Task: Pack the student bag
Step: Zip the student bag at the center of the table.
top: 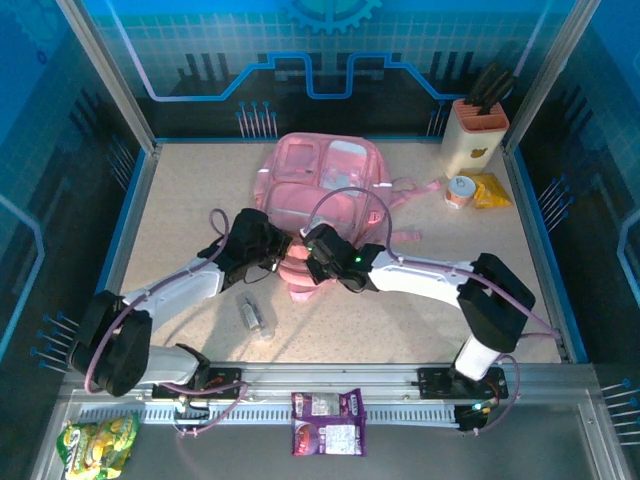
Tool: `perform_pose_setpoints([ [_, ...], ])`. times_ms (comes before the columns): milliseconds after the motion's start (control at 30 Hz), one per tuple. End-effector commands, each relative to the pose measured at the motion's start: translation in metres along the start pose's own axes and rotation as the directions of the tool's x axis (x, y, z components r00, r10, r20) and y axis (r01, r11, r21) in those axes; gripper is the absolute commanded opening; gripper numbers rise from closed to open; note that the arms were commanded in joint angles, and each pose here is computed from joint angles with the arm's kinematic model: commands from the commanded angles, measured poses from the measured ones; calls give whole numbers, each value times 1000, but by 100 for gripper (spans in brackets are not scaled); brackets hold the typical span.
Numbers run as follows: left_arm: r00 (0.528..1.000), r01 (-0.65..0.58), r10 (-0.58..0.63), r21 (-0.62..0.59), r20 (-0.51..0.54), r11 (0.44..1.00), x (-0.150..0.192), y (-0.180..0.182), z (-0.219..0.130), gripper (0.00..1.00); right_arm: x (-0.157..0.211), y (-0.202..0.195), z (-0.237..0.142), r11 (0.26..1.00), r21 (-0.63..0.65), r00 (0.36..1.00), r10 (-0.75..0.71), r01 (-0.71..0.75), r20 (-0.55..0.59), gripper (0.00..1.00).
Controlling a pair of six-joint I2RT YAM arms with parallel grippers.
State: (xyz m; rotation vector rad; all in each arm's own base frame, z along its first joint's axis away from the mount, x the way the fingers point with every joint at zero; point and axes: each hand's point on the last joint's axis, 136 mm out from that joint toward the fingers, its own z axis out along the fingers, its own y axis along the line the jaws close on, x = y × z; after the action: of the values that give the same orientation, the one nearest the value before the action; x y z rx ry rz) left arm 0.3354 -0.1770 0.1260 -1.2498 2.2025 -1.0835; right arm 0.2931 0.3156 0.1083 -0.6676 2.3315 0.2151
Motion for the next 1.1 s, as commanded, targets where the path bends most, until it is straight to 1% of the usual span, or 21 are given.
perform_pose_setpoints([
  [0,997,-52,48,76,56,996,-30,-30,-29,0,50,-65,-11,986,166,987,-7,34,-158,0],
  [100,998,-47,43,92,46,995,-39,-31,-37,0,52,-86,-15,987,160,987,22,4,-162,0],
  [200,997,-58,52,110,51,992,-45,-36,-45,0,45,-98,-19,982,188,989,6,22,-150,0],
  [300,996,-78,72,114,57,990,-55,-41,-51,0,37,-106,-20,980,197,991,19,7,-131,0],
  [367,992,-115,108,113,60,987,-64,-46,-55,0,34,-111,-19,981,190,992,45,-23,-116,0],
  [433,987,-150,144,77,74,986,-77,-47,-57,0,28,-108,-21,984,175,994,41,-22,-101,0],
  [500,984,-174,170,95,53,980,-87,-53,-51,0,21,-85,-20,996,92,997,12,-5,-82,0],
  [600,966,-254,259,143,-16,957,-94,-70,-37,15,15,-44,-14,1000,-25,998,-7,6,-64,0],
  [667,951,-301,307,107,-46,948,-95,-70,-33,22,13,-26,-8,998,-62,997,-11,6,-73,0],
  [700,948,-311,316,94,-44,946,-96,-67,-33,31,11,-20,-5,997,-70,997,-14,9,-72,0],
  [733,952,-302,305,82,-27,950,-96,-63,-37,42,8,-17,-2,997,-72,998,-13,8,-64,0],
  [767,959,-282,283,77,-2,956,-97,-57,-40,45,6,-15,-1,997,-76,999,-6,2,-53,0],
  [833,978,-209,206,110,35,972,-88,-44,-45,47,0,-12,3,996,-84,999,9,-12,-35,0],
  [867,985,-170,166,116,37,979,-82,-37,-45,49,-1,-12,4,996,-84,999,10,-13,-36,0],
  [933,997,-73,70,85,41,994,-65,-12,-44,51,-3,-12,6,997,-79,999,2,-5,-46,0],
  [1000,997,-25,19,85,70,996,-50,0,-42,54,-1,-13,8,997,-72,999,-4,0,-50,0],
  [1067,998,5,-11,89,61,996,-35,3,-37,54,1,-14,9,997,-71,999,-3,-1,-53,0],
])
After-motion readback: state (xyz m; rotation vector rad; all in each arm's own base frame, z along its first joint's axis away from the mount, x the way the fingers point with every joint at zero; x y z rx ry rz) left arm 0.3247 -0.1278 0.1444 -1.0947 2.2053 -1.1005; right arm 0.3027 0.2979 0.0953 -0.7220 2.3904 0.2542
